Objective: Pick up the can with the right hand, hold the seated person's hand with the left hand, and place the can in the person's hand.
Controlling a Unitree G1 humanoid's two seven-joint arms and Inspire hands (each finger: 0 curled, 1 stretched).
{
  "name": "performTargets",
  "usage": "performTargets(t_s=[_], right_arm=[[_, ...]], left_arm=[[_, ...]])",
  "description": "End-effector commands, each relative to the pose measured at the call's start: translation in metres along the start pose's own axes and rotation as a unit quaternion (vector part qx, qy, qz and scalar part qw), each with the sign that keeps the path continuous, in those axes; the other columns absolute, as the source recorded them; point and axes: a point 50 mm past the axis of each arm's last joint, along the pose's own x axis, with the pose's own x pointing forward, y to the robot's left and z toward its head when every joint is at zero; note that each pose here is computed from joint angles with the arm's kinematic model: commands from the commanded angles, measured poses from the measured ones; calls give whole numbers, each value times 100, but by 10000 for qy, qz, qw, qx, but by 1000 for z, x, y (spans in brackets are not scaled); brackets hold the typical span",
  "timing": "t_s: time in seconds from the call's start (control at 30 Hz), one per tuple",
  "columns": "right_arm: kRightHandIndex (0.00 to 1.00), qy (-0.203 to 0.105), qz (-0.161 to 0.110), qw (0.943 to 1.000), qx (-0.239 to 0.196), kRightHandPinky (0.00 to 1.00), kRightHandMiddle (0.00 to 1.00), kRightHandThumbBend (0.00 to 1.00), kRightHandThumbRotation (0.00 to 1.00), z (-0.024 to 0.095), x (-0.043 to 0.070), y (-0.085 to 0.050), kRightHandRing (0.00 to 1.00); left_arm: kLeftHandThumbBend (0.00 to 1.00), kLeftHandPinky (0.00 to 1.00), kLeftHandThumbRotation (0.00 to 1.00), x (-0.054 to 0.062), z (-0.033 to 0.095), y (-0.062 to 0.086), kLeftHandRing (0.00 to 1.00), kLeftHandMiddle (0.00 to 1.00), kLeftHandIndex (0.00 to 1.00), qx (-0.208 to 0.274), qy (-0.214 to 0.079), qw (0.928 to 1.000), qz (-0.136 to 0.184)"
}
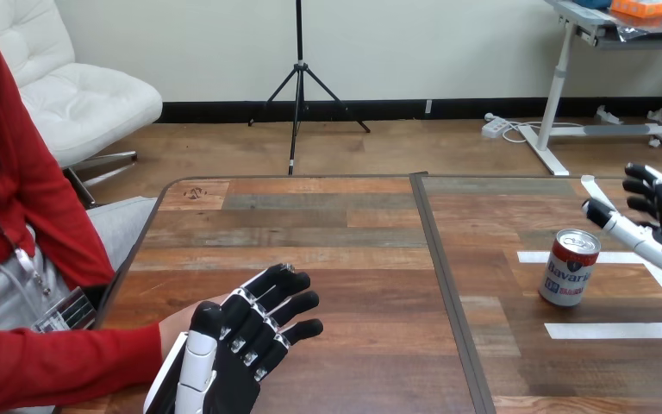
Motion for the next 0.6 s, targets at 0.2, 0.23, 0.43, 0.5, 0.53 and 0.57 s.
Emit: performTargets(t_s=[0.2,0.23,0.43,0.5,0.53,0.57], right_arm=[[92,-255,-35,9992,322,88,91,100,50,32,25,7,92],[93,-224,-21,9993,302,89,91,100,50,32,26,7,92],[94,-177,17,9996,213,90,92,100,49,32,27,10,93],[94,-180,18,9997,173,89,92,100,48,33,27,10,92],[94,-168,21,9998,145,89,92,100,48,32,27,11,92],[94,-157,22,9998,130,88,92,100,47,32,27,11,92]], left_arm=[[92,73,78,17,10,-4,80,80,75,-70,-528,9985,-109],[92,73,78,16,10,-4,80,80,75,-84,-526,9985,-106],[92,69,76,16,11,-3,79,79,74,-94,-509,9986,-89],[92,67,76,16,11,-2,79,78,74,-92,-507,9986,-90],[92,67,76,16,11,-2,79,78,73,-89,-505,9986,-94],[92,67,76,16,11,-2,79,78,73,-87,-504,9986,-97]])
